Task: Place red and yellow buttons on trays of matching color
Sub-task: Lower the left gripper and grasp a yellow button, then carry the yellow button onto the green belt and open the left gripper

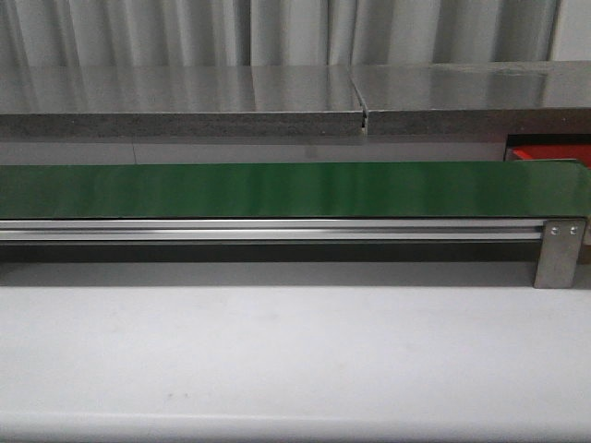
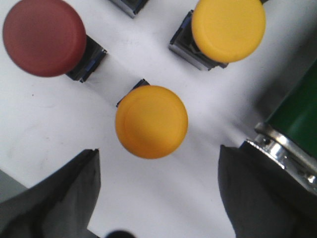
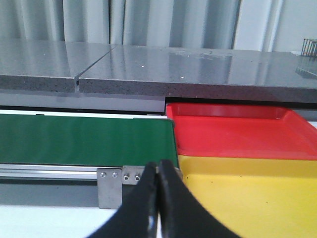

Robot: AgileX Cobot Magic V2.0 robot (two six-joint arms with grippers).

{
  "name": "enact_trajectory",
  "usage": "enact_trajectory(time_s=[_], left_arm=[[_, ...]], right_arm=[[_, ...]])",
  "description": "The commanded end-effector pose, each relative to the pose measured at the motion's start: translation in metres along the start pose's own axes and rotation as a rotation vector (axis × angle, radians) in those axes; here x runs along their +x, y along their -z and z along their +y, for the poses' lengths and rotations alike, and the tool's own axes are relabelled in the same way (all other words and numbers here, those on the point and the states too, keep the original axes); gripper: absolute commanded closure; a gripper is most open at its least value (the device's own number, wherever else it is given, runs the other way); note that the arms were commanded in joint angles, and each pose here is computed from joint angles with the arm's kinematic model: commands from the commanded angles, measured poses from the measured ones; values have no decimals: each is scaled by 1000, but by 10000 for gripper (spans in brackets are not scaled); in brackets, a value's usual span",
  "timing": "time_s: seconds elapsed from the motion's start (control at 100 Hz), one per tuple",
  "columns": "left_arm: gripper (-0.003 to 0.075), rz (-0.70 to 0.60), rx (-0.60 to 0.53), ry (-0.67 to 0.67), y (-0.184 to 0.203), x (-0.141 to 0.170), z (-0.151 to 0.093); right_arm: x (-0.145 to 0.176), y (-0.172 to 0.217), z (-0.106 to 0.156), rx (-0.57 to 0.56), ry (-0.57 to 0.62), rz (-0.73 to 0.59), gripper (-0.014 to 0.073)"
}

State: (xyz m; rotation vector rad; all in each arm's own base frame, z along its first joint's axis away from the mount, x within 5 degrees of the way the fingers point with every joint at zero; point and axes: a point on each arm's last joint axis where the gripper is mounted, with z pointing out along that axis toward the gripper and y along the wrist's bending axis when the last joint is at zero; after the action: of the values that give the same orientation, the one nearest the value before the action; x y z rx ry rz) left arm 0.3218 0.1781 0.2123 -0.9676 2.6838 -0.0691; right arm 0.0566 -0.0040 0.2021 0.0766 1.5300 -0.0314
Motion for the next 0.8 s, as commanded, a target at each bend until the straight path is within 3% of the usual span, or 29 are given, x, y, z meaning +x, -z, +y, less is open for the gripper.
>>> enact_trajectory(time_s=[0.0,0.3,0.59,0.79], left_arm=[[223,-77,20,13,16,-13,-4],[235,-69,16,14,-1,-23,-3],[470,-105,16,14,-4,-27,-3],[491,-111,16,10,-2,-27,-3]], right_arm=[[-15,3,1,-4,10,-113,712],[-15,3,1,-4,10,-113,712],[-15,3,1,-4,10,-113,712],[-15,3,1,-4,10,-113,712]])
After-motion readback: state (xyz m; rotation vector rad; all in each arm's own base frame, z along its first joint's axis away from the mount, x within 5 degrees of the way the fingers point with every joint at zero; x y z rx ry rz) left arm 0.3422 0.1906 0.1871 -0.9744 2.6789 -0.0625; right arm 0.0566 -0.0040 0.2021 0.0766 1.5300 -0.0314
